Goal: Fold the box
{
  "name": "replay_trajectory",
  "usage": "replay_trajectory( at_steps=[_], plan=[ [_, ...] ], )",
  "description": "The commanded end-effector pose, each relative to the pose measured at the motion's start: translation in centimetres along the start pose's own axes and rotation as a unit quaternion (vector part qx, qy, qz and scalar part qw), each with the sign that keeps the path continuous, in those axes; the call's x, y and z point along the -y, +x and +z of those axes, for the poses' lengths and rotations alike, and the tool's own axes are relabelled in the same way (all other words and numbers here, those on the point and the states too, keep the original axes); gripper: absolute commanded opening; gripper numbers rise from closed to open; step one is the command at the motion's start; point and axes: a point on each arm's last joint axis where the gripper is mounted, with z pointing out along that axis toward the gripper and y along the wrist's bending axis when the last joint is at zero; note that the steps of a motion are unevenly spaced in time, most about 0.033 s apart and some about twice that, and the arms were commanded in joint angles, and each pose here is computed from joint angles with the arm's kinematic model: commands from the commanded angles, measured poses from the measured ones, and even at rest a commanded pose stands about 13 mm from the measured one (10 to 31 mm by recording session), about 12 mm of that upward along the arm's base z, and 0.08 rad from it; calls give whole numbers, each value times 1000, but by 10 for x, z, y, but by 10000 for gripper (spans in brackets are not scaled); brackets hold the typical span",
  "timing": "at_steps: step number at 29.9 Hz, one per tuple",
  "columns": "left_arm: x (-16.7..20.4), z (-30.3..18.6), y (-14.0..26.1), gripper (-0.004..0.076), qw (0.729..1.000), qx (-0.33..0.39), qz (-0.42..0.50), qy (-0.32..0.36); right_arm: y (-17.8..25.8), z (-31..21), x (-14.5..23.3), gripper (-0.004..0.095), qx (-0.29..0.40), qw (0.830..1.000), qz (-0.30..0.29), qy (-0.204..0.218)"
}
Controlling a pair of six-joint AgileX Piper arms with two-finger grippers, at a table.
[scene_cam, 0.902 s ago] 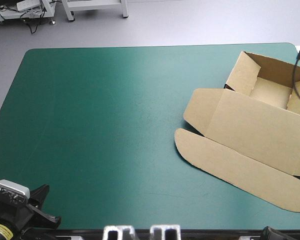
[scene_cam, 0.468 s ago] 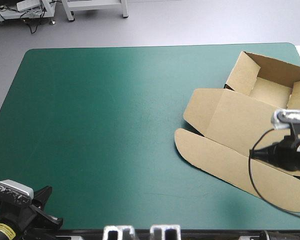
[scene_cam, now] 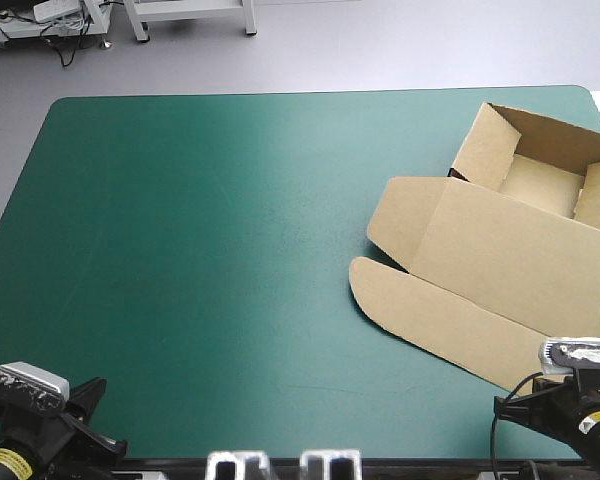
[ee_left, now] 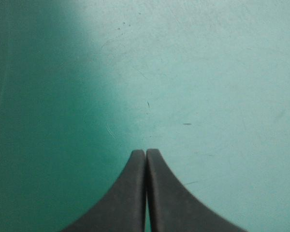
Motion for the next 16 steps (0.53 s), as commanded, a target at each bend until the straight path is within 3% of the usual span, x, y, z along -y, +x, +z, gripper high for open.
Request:
replay_trajectory(
  at_steps=[1,16],
  plan=[
    [0,-3,-9,-10,1000,23,-1,4,-9,-2,1,-15,54,998,6,6],
    [1,2,-8,-10,1000,25,-3,5,-10,-3,1,-15,67,998,8,4]
  ],
)
